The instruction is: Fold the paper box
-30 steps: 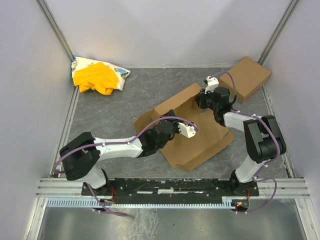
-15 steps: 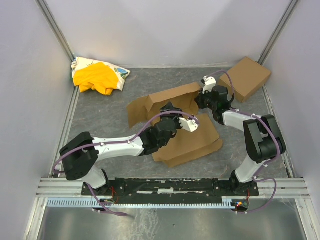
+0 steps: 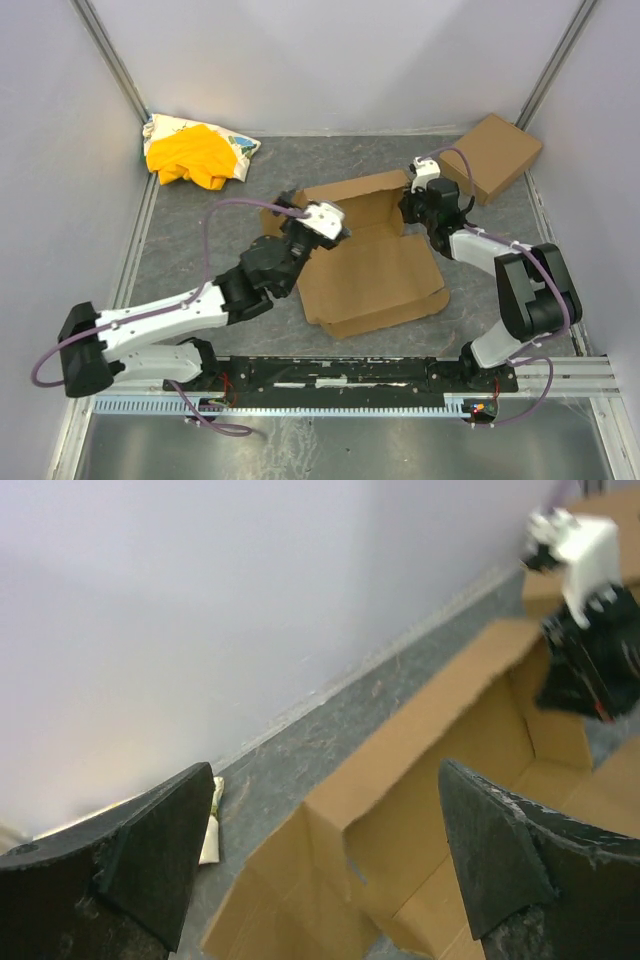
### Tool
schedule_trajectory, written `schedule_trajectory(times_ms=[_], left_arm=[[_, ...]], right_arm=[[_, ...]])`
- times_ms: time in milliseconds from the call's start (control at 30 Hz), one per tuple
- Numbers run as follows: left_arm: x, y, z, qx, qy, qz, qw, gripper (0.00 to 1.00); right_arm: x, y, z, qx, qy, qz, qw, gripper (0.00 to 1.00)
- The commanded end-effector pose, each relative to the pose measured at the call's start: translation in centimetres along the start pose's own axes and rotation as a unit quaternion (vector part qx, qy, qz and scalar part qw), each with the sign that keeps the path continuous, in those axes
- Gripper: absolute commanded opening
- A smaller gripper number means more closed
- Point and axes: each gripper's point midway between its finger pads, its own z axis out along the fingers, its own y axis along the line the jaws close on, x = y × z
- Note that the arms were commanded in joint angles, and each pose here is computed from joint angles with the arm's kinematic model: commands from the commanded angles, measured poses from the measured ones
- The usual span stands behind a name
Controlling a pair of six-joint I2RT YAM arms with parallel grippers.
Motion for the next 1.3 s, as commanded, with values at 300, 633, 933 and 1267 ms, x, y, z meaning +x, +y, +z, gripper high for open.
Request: schedule_trajectory(times_ms=[300,633,933,1267], left_arm=[[7.3,14.5,2.1,-0.222,0.047,-0.285,0.931,0.93],[17.2,13.8,4.1,-0.214,0.079,-0.357,0.906,0.78],[18.8,14.5,1.1,-0.234,0.053,-0.379,0.894,0.79],[13.2,15.4,-0.2,-0.17,-0.06,-0.375,0.909,0.76]], right_arm=[[-0.4,-6.0,-6.8,0.194,-0.048,0.022,0.98,0.05],[-1.0,-5.8,-7.3,0.198,-0.045,0.051,0.978,0.06],[-5.6,-5.3,-9.7,0.165,-0.056,0.083,0.981,0.06],[-9.6,-5.3,-12.3,0.075,-0.08,0.142,0.984,0.06]])
